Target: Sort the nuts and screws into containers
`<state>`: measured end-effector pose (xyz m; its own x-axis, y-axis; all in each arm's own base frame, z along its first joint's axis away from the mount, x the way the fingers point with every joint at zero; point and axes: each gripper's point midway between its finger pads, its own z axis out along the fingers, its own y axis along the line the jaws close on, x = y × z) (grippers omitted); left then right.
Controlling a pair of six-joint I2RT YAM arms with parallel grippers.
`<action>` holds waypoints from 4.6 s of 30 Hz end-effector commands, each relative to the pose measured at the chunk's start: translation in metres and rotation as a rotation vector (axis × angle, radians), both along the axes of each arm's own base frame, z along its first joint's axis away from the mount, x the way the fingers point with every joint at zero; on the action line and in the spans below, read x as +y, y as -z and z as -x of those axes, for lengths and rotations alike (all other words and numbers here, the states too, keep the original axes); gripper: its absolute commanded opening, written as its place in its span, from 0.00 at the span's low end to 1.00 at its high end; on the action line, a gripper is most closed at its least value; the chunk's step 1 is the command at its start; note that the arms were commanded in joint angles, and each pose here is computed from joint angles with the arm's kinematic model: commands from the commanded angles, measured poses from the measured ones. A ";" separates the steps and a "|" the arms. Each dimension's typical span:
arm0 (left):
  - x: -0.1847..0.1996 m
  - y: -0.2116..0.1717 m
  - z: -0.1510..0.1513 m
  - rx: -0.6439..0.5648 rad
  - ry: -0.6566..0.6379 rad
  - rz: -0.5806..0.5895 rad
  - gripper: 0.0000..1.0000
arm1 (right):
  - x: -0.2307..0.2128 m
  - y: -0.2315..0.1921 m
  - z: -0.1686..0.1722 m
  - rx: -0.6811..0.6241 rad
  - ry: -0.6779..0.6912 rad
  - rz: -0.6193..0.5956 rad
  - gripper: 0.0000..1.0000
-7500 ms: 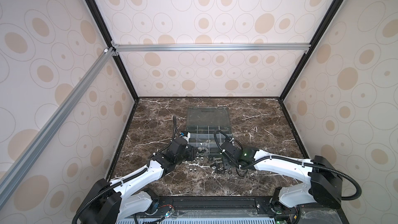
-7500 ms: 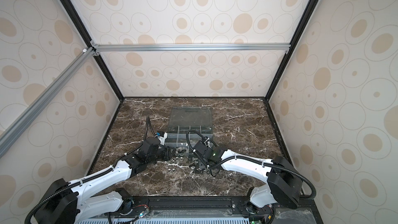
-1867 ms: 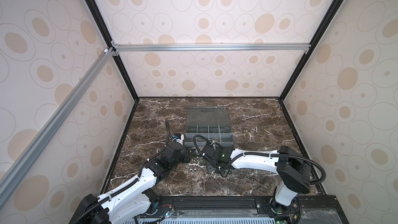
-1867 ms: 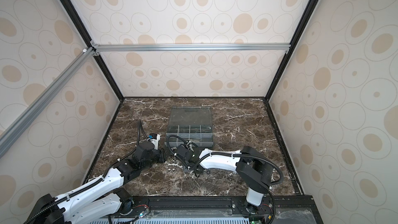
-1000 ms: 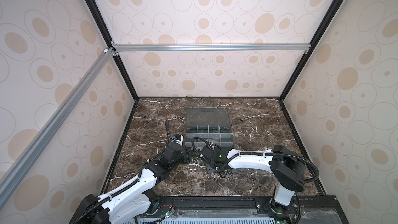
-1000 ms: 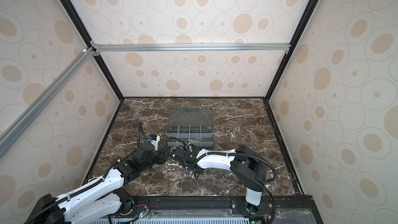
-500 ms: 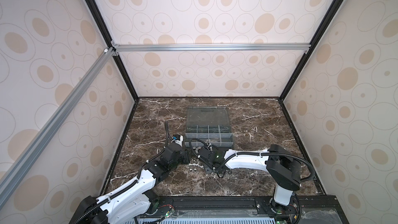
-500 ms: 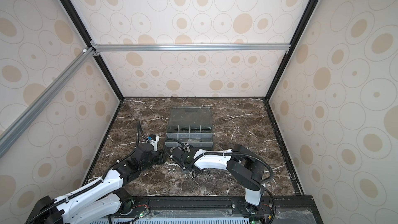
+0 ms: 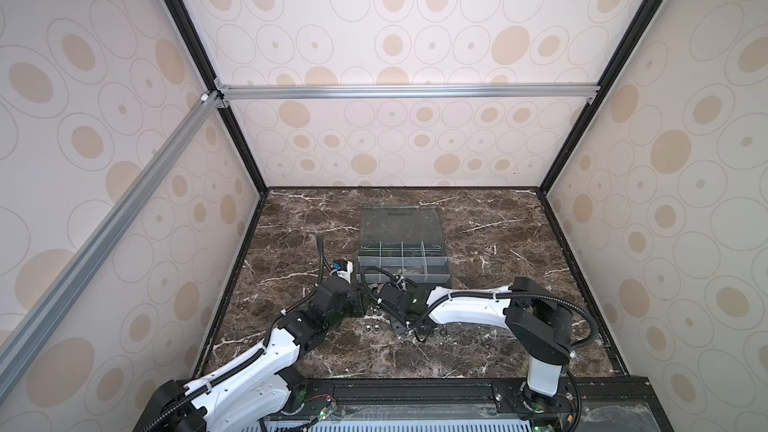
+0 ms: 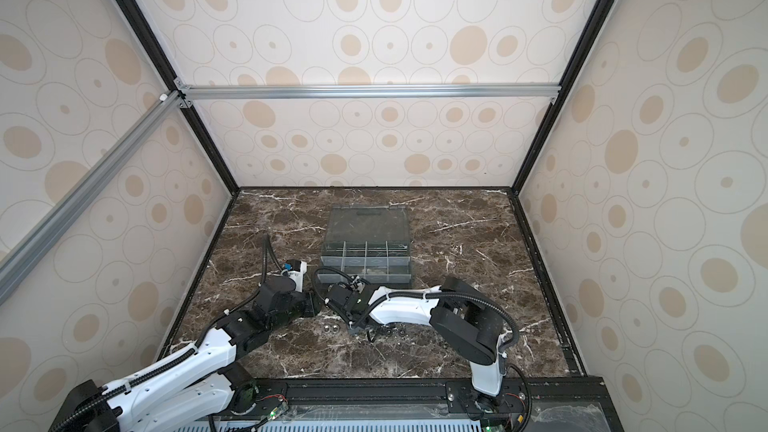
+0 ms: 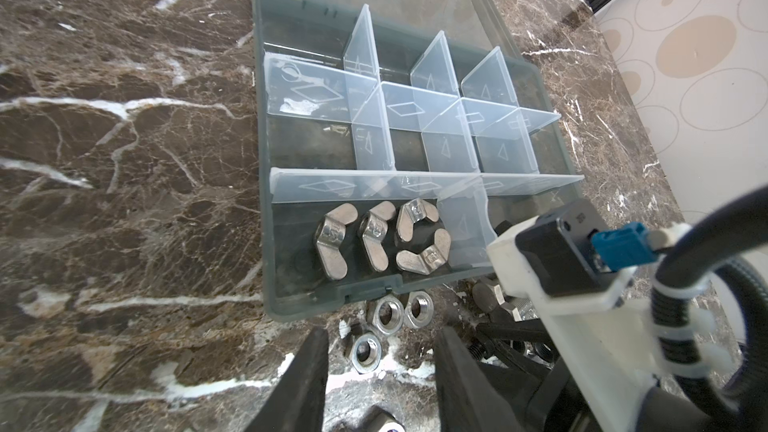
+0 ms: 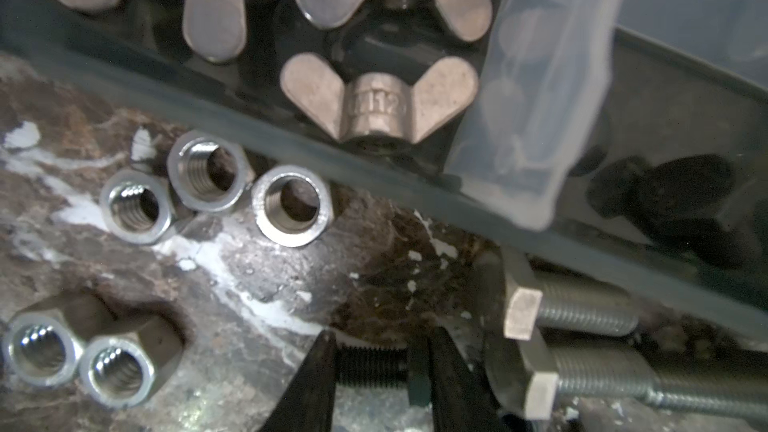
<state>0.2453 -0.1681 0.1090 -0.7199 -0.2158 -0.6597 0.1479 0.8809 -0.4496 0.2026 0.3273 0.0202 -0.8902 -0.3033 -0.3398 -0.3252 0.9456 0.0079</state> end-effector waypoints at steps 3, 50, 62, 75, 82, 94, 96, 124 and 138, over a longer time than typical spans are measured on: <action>0.003 -0.004 -0.003 -0.004 -0.021 0.007 0.43 | -0.004 0.004 0.005 0.011 0.005 0.026 0.30; -0.136 0.025 0.069 0.077 0.541 -0.091 0.42 | -0.090 -0.057 -0.081 -0.167 0.221 -0.074 0.51; -0.158 0.041 0.079 0.117 0.622 -0.140 0.42 | -0.115 -0.069 -0.064 -0.190 0.296 -0.109 0.52; -0.162 0.066 0.077 0.176 0.611 -0.294 0.50 | -0.142 -0.065 -0.045 -0.201 0.352 -0.112 0.54; -0.156 0.075 0.074 0.186 0.581 -0.386 0.48 | -0.142 -0.063 -0.044 -0.197 0.352 -0.114 0.54; -0.141 0.075 0.063 0.155 0.516 -0.462 0.35 | -0.143 -0.060 -0.041 -0.186 0.355 -0.117 0.54; -0.139 0.074 0.062 0.146 0.509 -0.472 0.34 | -0.142 -0.060 -0.042 -0.185 0.354 -0.120 0.54; -0.163 0.081 0.064 0.176 0.572 -0.450 0.51 | -0.148 -0.071 -0.041 -0.205 0.327 -0.096 0.55; -0.152 0.092 0.059 0.177 0.531 -0.505 0.46 | -0.161 -0.069 -0.039 -0.223 0.365 -0.084 0.56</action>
<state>0.1846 -0.3218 0.0210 -0.7545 0.4698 -0.4583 0.5719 0.8132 -0.1078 0.2440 0.1787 0.0913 -0.8368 0.0409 -0.5460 -0.0045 0.9967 0.0815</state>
